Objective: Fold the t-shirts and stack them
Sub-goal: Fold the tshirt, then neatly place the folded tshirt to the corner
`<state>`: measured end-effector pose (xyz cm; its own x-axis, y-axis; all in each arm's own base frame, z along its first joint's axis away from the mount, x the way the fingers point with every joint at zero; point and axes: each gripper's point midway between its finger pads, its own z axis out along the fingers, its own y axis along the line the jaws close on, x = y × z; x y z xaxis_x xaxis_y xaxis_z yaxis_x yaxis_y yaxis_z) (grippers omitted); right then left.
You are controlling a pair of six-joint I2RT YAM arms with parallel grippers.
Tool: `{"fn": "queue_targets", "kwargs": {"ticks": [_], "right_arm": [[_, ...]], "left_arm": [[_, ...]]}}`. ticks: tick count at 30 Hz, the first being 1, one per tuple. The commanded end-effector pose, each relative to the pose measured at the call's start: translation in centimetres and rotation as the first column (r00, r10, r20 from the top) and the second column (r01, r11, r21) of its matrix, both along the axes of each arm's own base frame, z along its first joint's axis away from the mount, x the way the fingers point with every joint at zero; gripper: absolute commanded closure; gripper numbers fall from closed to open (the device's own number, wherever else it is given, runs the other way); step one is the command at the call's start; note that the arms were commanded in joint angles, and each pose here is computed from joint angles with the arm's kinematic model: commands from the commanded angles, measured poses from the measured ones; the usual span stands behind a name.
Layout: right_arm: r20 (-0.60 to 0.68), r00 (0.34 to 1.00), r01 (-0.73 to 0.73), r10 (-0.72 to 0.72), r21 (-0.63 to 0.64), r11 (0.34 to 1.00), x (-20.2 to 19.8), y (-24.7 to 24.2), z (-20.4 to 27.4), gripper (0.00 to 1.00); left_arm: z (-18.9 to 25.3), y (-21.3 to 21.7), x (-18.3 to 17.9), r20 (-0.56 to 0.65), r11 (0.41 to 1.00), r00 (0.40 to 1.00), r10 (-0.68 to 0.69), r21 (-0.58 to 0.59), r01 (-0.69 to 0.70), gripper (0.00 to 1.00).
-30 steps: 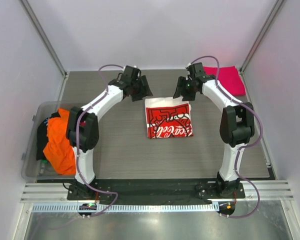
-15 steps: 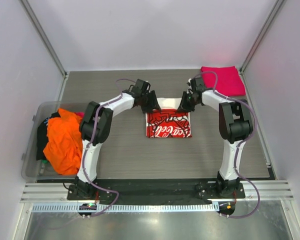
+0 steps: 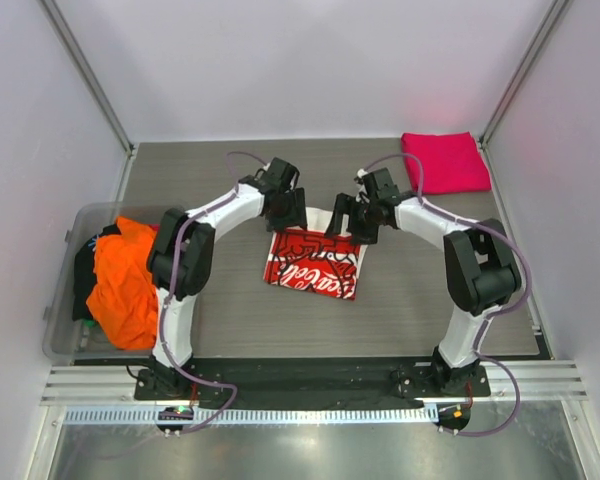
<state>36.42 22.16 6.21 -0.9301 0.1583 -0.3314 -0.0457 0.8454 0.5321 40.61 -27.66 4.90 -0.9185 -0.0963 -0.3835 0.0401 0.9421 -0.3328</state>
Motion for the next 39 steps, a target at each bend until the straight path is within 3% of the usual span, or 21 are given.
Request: {"fn": "queue_targets", "kwargs": {"ticks": [1,3,10,22,29,34,39], "right_arm": [[0.114,0.992,0.06,-0.054,-0.052,0.997,1.4,-2.2,5.5,0.14],[0.133,0.989,0.066,-0.059,-0.055,0.996,1.1,-2.6,6.3,0.13],[0.127,0.987,0.107,-0.096,-0.09,0.99,0.1,-5.6,5.3,0.11],[0.07,0.993,0.1,-0.09,-0.167,0.981,2.8,-7.4,0.1,0.09],[0.032,0.995,0.097,-0.093,-0.146,0.984,3.5,-6.8,-3.6,0.14],[0.015,0.995,0.102,-0.101,-0.108,0.989,3.2,-6.2,-5.8,0.28],[-0.002,0.994,0.105,-0.105,-0.048,0.993,1.9,-5.5,-7.7,0.72]], "left_arm": [[7.5,2.1,0.0,0.104,0.999,0.995,-0.005,0.039,0.001,0.33],[10.9,2.6,-0.7,0.136,1.0,0.991,-0.012,0.029,0.008,0.3],[16.0,6.9,-5.6,0.183,0.994,0.982,-0.041,0.11,0.021,0.28],[14.1,15.3,-14.2,0.255,0.966,0.966,-0.046,0.257,-0.021,0.28],[13.5,16.7,-16.6,0.321,0.978,0.947,0.019,0.19,-0.084,0.28],[13.9,17.3,-17.8,0.34,0.981,0.939,0.053,0.156,-0.112,0.28],[15.2,18.4,-18.8,0.38,0.978,0.922,0.078,0.149,-0.145,0.29]]}}
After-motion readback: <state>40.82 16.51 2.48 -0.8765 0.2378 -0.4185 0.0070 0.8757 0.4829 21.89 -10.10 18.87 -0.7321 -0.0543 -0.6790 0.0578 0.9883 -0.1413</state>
